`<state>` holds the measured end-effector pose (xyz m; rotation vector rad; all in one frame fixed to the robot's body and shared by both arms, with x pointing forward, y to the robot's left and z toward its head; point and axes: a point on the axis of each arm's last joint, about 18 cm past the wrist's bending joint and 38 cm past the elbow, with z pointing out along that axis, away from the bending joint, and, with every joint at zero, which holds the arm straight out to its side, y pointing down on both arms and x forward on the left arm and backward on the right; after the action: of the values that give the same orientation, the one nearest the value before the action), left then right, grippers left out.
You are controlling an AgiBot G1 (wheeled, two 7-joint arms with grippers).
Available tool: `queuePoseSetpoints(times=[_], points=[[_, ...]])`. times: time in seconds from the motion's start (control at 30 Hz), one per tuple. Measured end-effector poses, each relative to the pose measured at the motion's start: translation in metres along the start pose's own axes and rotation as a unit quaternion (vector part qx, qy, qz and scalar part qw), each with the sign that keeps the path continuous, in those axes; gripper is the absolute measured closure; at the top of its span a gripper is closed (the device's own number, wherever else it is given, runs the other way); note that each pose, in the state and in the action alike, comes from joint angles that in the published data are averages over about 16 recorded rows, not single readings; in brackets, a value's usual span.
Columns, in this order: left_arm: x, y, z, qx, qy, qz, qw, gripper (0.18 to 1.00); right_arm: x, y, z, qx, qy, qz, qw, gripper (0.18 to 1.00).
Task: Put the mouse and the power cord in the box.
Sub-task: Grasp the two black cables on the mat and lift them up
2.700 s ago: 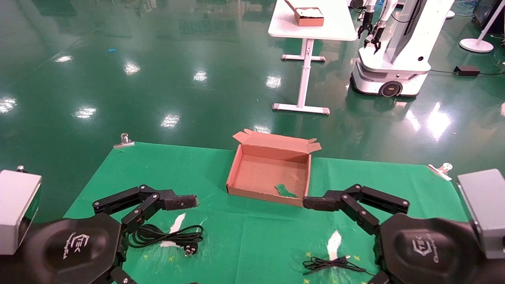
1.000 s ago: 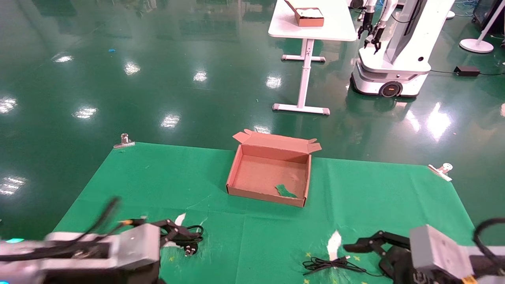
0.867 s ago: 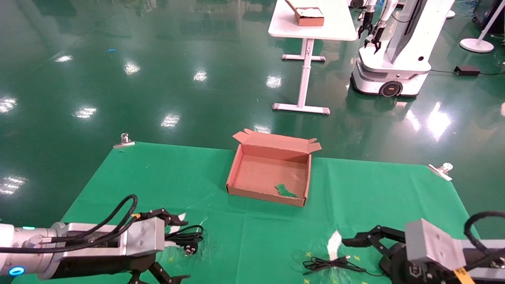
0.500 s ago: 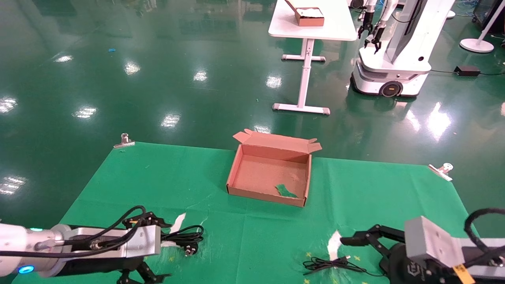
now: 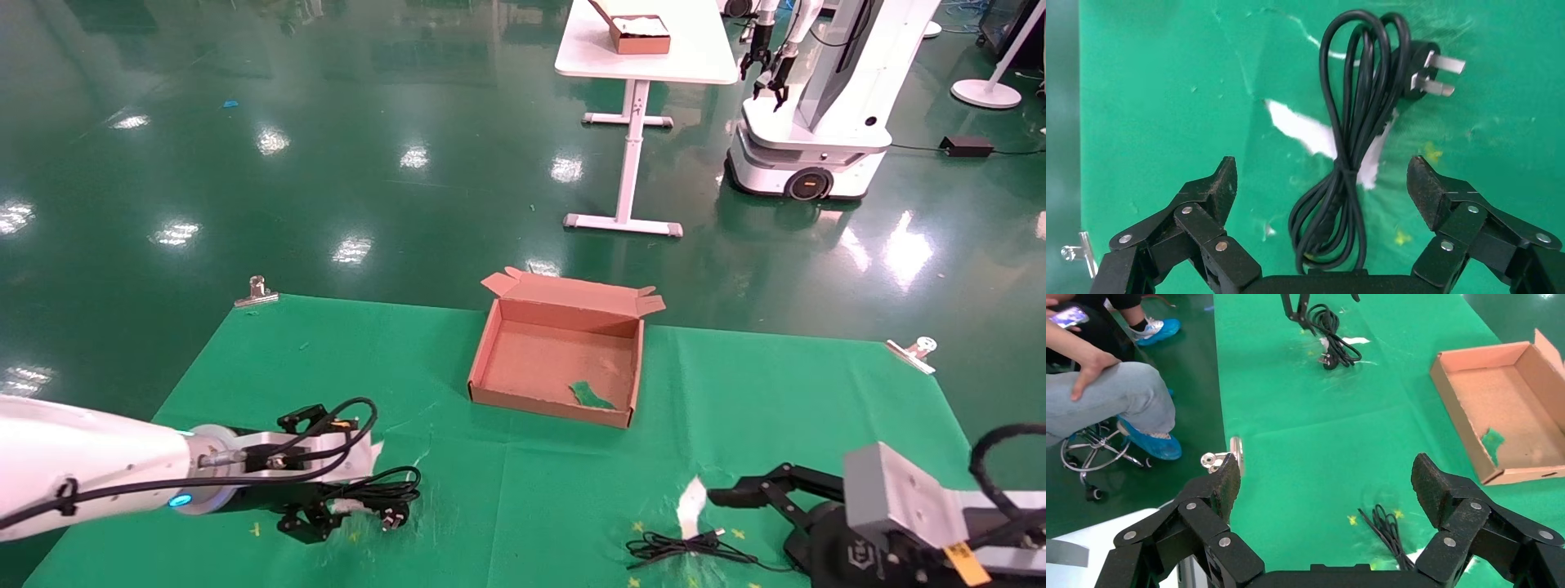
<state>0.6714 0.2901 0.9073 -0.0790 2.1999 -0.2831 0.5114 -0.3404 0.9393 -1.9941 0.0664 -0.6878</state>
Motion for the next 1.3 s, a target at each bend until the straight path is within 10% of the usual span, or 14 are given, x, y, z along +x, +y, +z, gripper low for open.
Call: queuePoseSetpoints(times=[1.3], points=[[-0.009,-0.005,0.034,-0.054,-0.036,0.003,0.9979,0.184,0.005,0.006,0.02,-0.053,-0.014,-0.017,0.998,0.178]])
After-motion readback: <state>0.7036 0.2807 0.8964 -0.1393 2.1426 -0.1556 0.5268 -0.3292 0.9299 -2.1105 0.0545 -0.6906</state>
